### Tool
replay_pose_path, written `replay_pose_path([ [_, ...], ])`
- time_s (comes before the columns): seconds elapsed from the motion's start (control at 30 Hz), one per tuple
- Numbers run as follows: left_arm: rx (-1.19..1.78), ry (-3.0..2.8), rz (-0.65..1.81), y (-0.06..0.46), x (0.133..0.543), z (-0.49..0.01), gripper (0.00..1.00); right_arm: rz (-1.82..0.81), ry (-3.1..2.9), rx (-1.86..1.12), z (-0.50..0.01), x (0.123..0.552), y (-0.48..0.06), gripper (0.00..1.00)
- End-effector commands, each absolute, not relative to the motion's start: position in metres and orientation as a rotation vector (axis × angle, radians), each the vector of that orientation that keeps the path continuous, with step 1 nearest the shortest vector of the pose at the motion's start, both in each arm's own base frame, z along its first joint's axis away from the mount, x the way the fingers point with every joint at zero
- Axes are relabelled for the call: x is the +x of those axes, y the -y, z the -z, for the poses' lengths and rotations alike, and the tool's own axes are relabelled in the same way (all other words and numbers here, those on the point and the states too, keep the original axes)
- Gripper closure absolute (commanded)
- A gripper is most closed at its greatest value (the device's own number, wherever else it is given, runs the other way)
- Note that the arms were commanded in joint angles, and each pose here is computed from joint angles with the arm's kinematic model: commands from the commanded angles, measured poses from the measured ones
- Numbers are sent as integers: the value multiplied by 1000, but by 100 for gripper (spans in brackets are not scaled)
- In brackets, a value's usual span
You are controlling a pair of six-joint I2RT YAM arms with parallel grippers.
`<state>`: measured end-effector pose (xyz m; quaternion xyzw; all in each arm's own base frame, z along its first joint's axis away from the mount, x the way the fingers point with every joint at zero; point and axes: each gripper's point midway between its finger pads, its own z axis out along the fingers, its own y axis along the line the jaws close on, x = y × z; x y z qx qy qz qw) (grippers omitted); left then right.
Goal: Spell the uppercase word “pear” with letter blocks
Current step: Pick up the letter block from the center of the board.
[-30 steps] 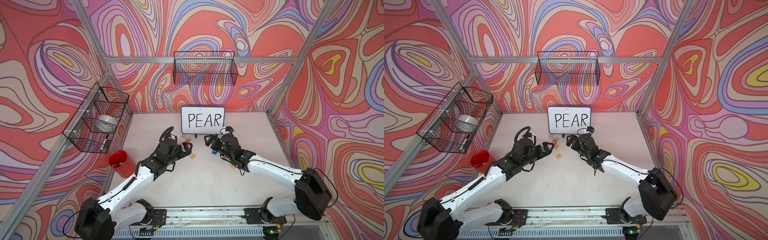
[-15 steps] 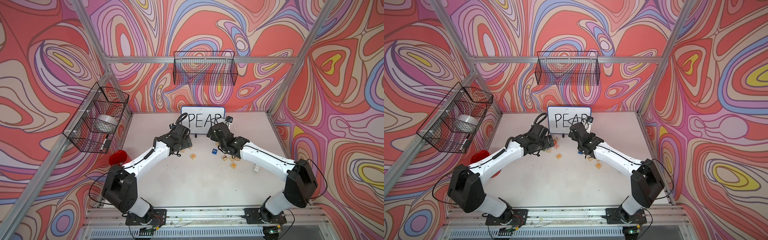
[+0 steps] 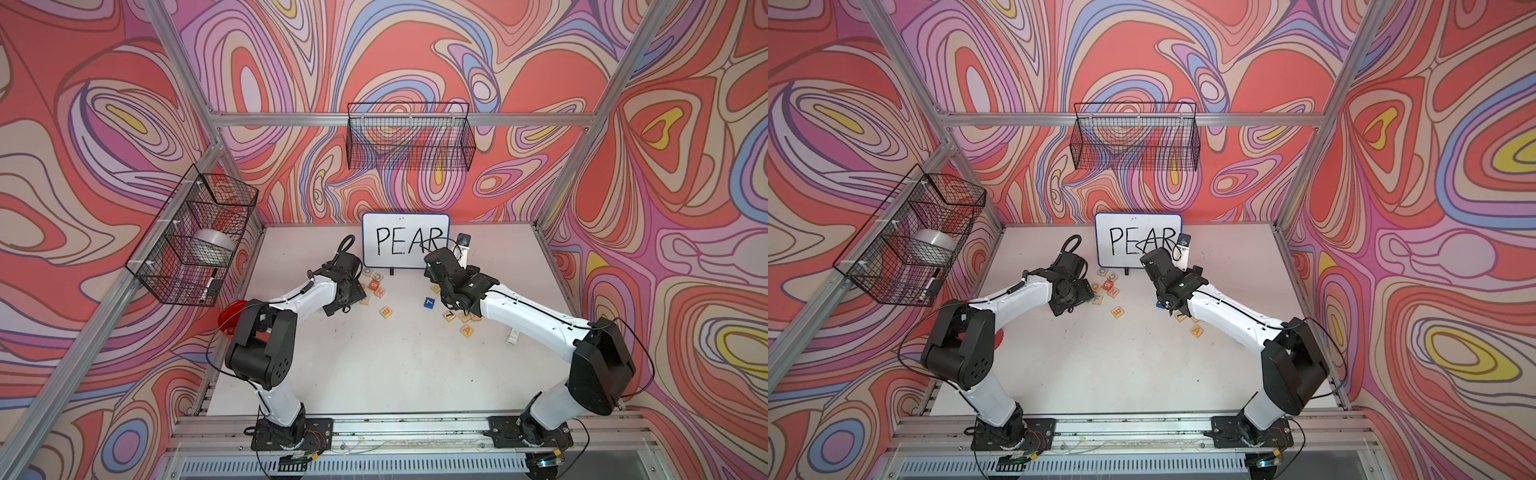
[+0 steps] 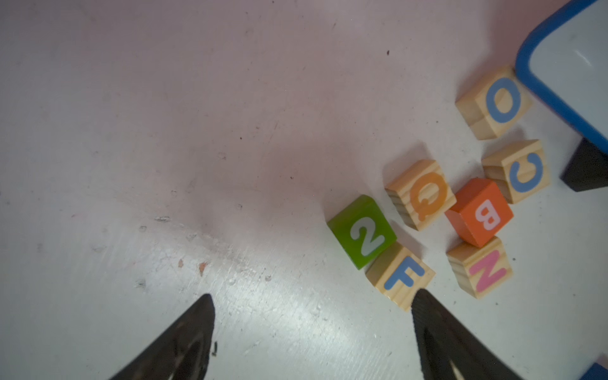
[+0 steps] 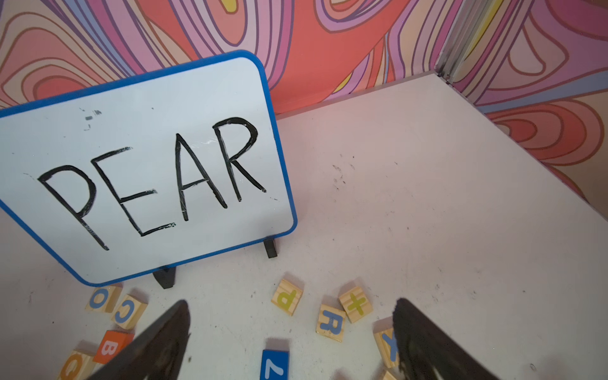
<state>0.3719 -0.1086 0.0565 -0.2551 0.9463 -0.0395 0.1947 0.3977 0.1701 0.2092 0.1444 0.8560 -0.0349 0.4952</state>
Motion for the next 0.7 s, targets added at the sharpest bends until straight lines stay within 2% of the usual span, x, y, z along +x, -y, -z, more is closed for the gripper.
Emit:
replay_pose_path([
  [0.0,-725,-2618,145,114,383,-64,11,142,-2083,377,-203,393,-155,2],
  [0.17,-641,-2606,186,122,394,-74,15,154,-2110,409,-196,396,-141,2],
  [0.37,-503,-2575,237,135,396,-88,14,156,-2238,627,-165,391,-100,3],
  [0.67,150,-2410,474,245,389,-134,9,114,-2344,772,-134,379,-80,5],
])
